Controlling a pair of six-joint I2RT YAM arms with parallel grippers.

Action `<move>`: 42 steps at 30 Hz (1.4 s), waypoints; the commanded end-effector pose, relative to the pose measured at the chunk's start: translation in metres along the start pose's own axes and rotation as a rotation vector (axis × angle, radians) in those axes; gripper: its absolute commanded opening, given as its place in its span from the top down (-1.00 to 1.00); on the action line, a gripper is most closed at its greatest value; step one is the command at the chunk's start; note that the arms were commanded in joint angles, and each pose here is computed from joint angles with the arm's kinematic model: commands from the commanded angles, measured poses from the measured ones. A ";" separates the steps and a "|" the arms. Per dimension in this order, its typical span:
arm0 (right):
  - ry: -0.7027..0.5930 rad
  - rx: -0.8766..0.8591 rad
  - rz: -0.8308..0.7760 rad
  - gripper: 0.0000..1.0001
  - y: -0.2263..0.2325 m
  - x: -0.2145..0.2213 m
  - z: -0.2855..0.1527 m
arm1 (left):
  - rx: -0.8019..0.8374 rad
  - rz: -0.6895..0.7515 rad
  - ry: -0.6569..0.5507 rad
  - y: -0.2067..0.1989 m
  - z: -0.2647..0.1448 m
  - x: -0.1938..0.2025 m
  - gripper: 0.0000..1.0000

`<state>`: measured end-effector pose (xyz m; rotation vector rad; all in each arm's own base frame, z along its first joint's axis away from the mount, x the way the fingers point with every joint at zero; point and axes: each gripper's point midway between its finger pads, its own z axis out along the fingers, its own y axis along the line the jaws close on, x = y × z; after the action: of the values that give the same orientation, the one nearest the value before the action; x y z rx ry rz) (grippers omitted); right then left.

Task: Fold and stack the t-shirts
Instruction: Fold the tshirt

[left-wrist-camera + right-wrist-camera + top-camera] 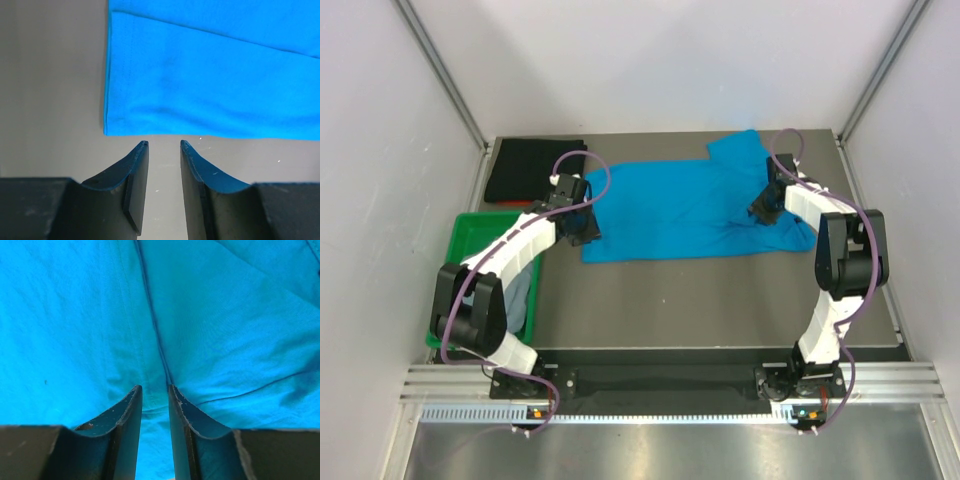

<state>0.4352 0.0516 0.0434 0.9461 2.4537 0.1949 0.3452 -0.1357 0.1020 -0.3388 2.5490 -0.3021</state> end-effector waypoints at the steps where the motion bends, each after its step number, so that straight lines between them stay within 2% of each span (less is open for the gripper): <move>1: -0.018 -0.014 0.021 0.42 0.007 -0.006 0.000 | 0.006 -0.011 -0.024 -0.002 0.003 -0.007 0.26; 21: -0.011 0.010 0.028 0.45 0.001 -0.001 0.007 | -0.003 -0.010 -0.025 0.000 0.005 -0.006 0.27; 22: -0.013 0.008 0.027 0.49 0.001 -0.002 0.007 | -0.004 -0.010 -0.025 0.001 0.005 -0.006 0.27; 26: -0.023 -0.015 0.022 0.92 0.006 -0.004 0.006 | -0.004 -0.010 -0.025 0.001 0.005 -0.006 0.27; 28: -0.029 -0.030 0.015 1.00 0.009 -0.006 0.004 | -0.004 -0.008 -0.028 0.000 0.005 -0.007 0.27; 36: -0.080 -0.191 -0.029 1.00 0.052 -0.028 -0.014 | 0.005 -0.013 -0.027 -0.002 0.005 -0.007 0.27; 42: -0.087 -0.306 -0.121 1.00 0.092 -0.033 -0.009 | 0.004 -0.014 -0.024 -0.002 0.007 -0.007 0.27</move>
<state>0.4671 0.0774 0.0608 0.8073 2.4106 0.3563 0.3467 -0.1355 0.0987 -0.3422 2.5521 -0.2964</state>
